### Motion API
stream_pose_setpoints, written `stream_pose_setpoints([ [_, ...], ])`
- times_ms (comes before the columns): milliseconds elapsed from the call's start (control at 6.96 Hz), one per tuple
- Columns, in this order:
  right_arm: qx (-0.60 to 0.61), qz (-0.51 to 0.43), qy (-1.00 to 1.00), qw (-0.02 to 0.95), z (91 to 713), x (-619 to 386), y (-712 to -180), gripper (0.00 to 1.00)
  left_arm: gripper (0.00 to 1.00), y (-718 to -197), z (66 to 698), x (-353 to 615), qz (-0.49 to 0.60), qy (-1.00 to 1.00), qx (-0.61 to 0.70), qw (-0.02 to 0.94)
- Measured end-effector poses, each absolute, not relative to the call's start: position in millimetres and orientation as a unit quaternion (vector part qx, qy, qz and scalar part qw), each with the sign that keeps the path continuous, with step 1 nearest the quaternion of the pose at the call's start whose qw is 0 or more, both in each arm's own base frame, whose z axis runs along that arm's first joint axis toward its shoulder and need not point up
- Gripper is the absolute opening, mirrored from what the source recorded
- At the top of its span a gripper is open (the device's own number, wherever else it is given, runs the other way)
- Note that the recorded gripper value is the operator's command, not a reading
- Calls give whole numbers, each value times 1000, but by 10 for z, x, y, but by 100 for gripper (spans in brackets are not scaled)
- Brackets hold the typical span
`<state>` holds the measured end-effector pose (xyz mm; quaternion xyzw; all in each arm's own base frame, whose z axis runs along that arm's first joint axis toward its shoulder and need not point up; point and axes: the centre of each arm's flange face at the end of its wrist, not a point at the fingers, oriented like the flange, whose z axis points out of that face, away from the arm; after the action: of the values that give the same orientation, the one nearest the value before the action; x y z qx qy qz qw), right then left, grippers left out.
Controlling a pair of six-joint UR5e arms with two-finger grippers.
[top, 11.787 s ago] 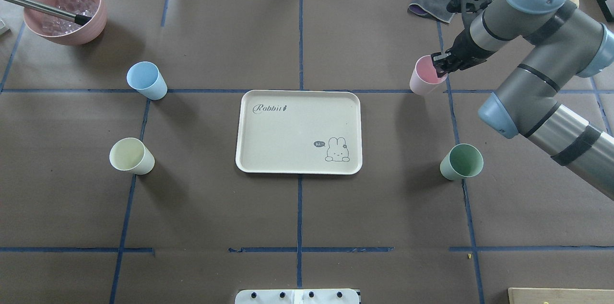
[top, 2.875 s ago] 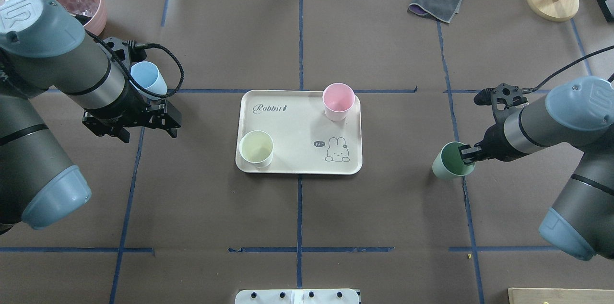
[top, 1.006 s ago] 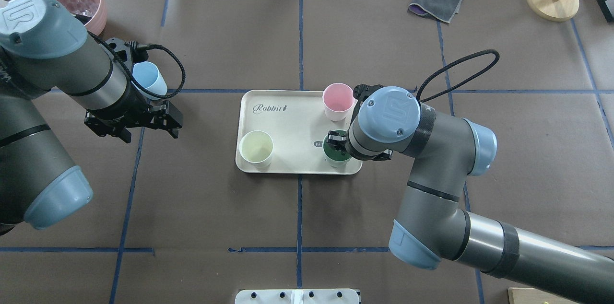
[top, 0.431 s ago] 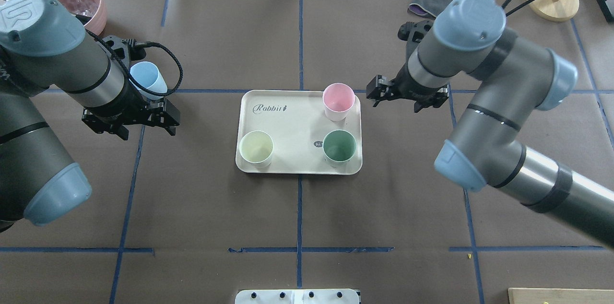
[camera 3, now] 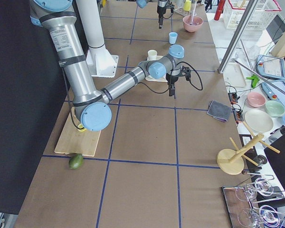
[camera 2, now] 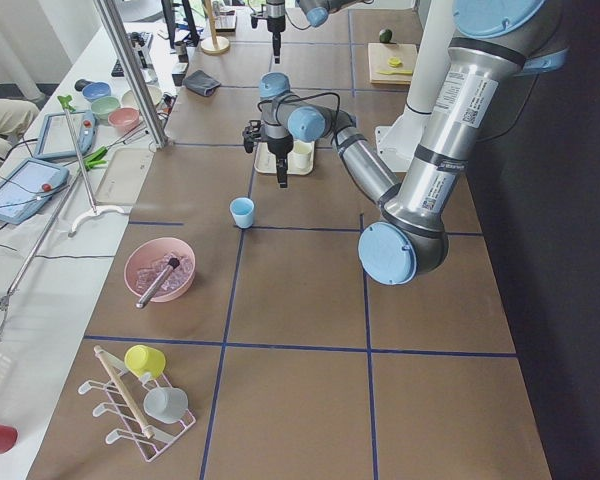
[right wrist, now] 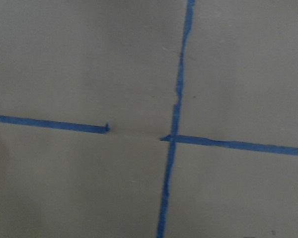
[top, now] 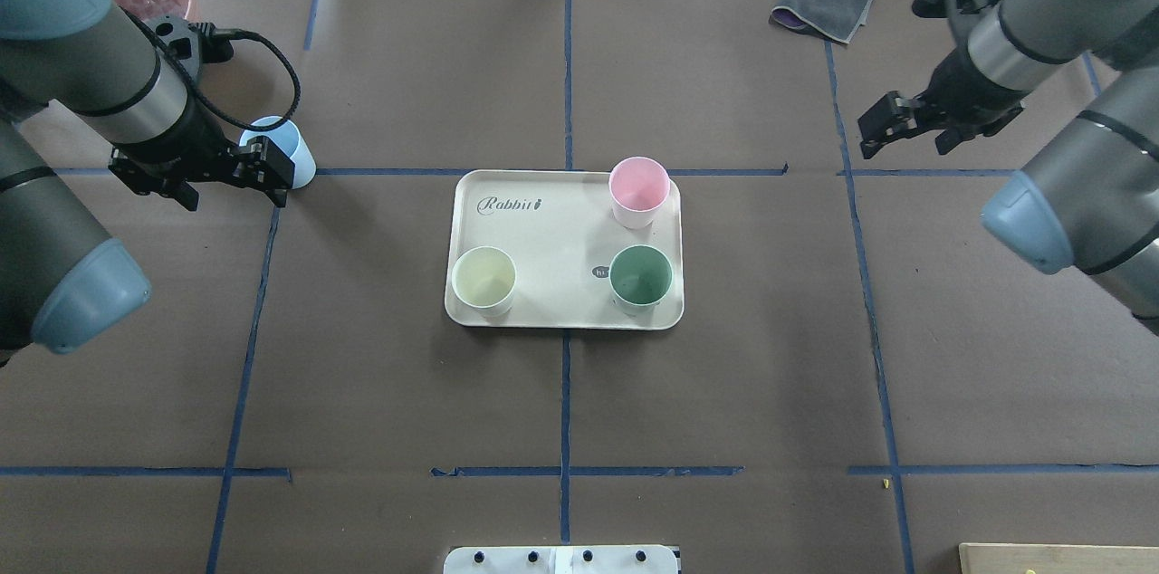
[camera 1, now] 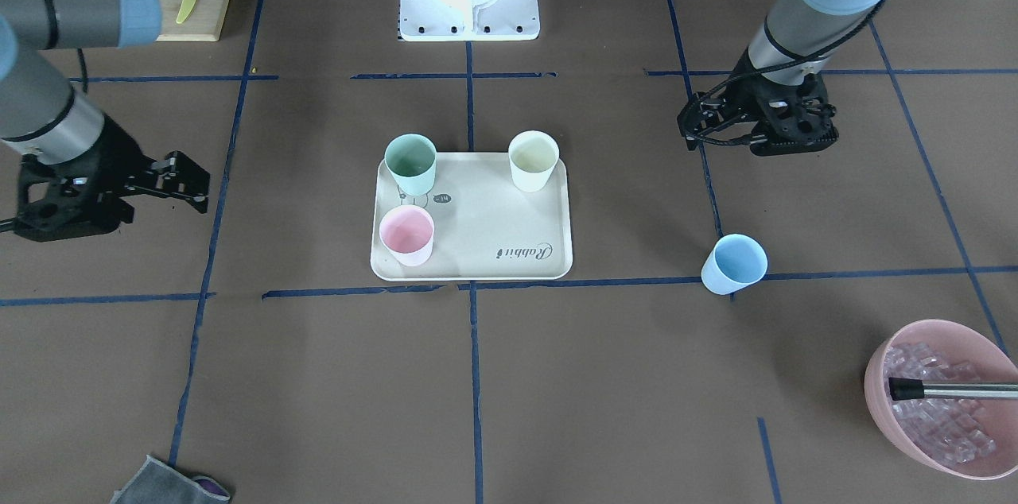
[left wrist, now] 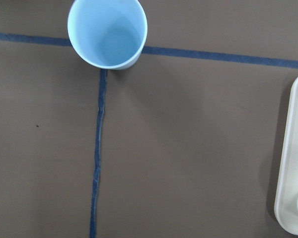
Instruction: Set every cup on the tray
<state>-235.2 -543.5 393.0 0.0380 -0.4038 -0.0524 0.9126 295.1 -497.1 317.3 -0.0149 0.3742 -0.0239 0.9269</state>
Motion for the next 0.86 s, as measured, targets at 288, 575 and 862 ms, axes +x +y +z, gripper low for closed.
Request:
stream_pose_setpoints([
  [288,56,-110,-393,911,4569,-1595,-5376,100,100,-5293,3498,2762,-22,357,-14,934],
  [575,61,-134,-386,911,4881,-1309,-5254,100,99,-5522,3794,2820,-32,360,-10,932],
  [862,62,-137,-385,911,4922,-1275,-5230,100,99,-5697,4037,2951,-67,374,-8,925],
])
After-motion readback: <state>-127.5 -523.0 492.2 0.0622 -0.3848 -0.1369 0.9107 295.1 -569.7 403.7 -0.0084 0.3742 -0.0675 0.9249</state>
